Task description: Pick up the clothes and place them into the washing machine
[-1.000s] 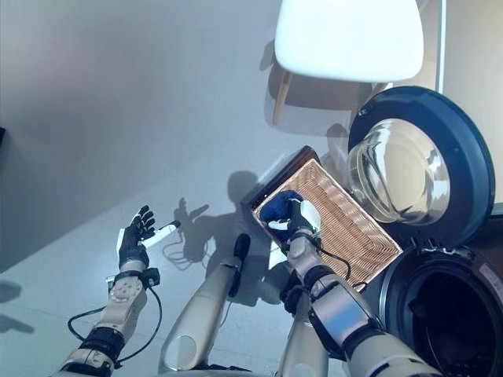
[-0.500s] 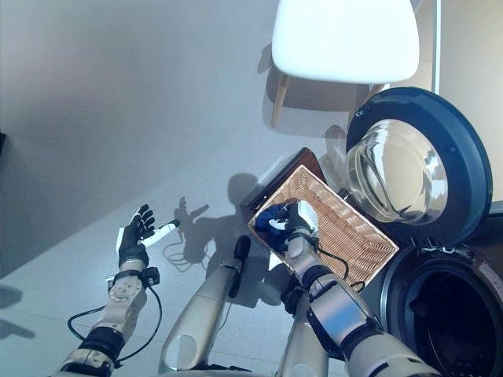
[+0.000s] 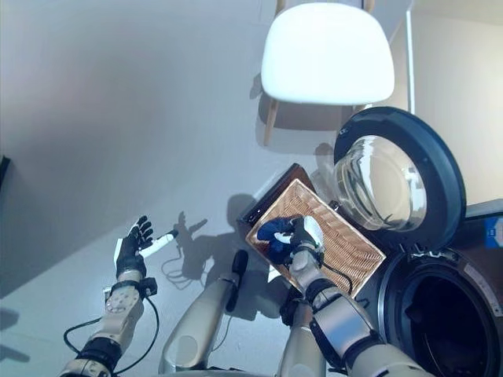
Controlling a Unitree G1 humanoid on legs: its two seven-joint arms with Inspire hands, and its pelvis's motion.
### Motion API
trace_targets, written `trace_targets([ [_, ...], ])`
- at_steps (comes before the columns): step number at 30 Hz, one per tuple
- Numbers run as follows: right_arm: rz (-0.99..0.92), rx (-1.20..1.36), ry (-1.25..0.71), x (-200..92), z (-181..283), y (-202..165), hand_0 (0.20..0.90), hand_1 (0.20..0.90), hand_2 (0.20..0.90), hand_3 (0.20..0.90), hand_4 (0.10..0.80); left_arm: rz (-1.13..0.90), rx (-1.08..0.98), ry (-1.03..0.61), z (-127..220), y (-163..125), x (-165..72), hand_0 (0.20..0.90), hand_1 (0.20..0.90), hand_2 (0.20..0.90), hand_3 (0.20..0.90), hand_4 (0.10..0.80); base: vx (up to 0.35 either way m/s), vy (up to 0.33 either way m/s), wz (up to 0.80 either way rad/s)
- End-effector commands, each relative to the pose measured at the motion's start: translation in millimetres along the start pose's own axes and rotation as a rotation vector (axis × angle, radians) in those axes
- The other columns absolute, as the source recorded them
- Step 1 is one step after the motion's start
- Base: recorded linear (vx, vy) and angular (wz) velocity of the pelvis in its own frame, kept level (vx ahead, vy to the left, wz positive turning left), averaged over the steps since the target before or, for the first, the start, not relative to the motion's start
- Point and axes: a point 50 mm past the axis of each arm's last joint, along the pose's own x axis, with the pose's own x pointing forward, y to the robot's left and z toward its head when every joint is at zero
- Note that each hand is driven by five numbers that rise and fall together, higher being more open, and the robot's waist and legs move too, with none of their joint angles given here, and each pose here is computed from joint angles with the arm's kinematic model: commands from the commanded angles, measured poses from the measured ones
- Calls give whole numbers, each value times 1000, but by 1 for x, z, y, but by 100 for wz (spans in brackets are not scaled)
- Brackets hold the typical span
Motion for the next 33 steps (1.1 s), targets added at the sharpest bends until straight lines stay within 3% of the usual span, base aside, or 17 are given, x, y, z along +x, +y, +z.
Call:
trace_targets([
  [1,-83,41,-41,8,4,-25,200,200,200,200,300,37,-13,-91,15,13,6,900,900,900,900,800,115,-34,-18],
  [18,-150,386,95,-7,-51,-38,200,200,200,200,300,99,-20,55,-23,32,-8,900,900,900,900,800,114,-27,-19],
  [24,-254,666,111,-18,-72,-52,200,200,200,200,300,153,-52,92,-35,42,-17,900,900,900,900,800,65,7,-39],
  [33,-470,948,183,-31,-108,-77,200,200,200,200,300,125,-91,101,-42,28,-23,900,900,900,900,800,-17,13,-23],
])
